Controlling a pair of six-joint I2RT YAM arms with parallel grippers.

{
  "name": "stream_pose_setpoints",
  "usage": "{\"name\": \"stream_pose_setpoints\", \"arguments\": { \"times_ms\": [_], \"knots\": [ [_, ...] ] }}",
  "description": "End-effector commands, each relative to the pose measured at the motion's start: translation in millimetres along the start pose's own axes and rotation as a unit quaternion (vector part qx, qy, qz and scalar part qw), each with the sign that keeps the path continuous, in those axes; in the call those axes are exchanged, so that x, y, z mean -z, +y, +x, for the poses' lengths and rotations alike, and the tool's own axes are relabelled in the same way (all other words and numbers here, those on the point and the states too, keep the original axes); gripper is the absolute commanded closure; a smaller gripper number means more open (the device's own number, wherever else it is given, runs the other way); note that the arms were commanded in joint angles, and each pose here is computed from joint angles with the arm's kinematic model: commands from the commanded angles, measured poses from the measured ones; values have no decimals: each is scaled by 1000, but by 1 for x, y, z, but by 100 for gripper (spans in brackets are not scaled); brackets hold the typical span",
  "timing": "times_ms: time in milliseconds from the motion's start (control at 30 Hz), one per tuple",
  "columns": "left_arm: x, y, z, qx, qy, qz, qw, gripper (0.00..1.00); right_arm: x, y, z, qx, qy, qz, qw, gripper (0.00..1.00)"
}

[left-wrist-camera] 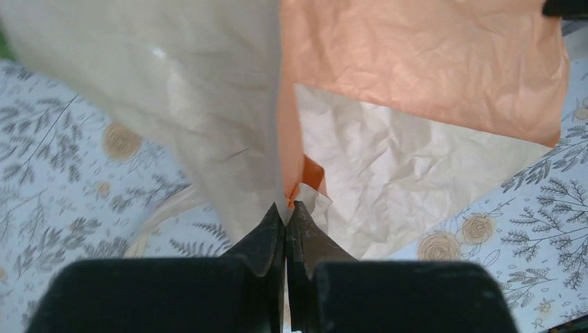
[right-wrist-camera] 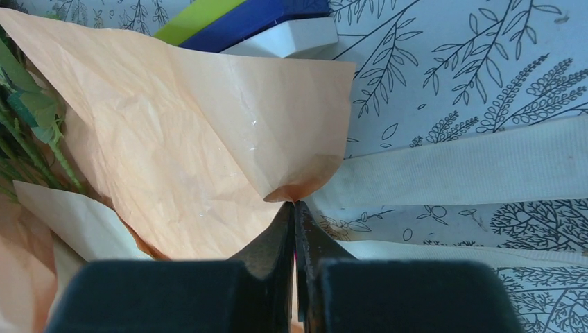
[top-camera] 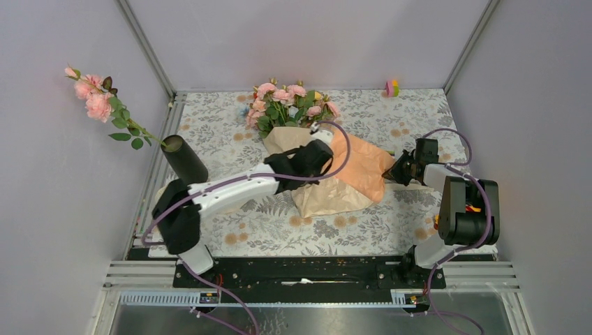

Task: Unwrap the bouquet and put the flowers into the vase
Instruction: Unfold the wrapping paper at the center of the board.

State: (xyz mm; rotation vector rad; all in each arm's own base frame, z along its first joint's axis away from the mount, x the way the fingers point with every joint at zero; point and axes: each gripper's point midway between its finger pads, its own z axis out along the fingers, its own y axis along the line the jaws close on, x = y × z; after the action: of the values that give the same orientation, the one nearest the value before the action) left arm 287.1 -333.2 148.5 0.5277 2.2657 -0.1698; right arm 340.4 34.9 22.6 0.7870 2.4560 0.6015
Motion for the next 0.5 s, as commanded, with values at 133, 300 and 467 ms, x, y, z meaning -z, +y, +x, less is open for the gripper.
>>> {"name": "stream_pose_setpoints", "arguments": {
  "times_ms": [133, 300, 467],
  "knots": [
    [41, 71, 16, 126, -40, -49, 990, 100, 0, 8, -18, 9, -21, -8, 1000, 100],
    [57, 100, 54, 158, -17, -82, 984, 100, -2, 8, -15, 6, -14, -11, 1000, 100],
    [67, 111, 89, 177, 10, -95, 980, 94, -4, 8, -14, 5, -9, -11, 1000, 100]
  ]
}}
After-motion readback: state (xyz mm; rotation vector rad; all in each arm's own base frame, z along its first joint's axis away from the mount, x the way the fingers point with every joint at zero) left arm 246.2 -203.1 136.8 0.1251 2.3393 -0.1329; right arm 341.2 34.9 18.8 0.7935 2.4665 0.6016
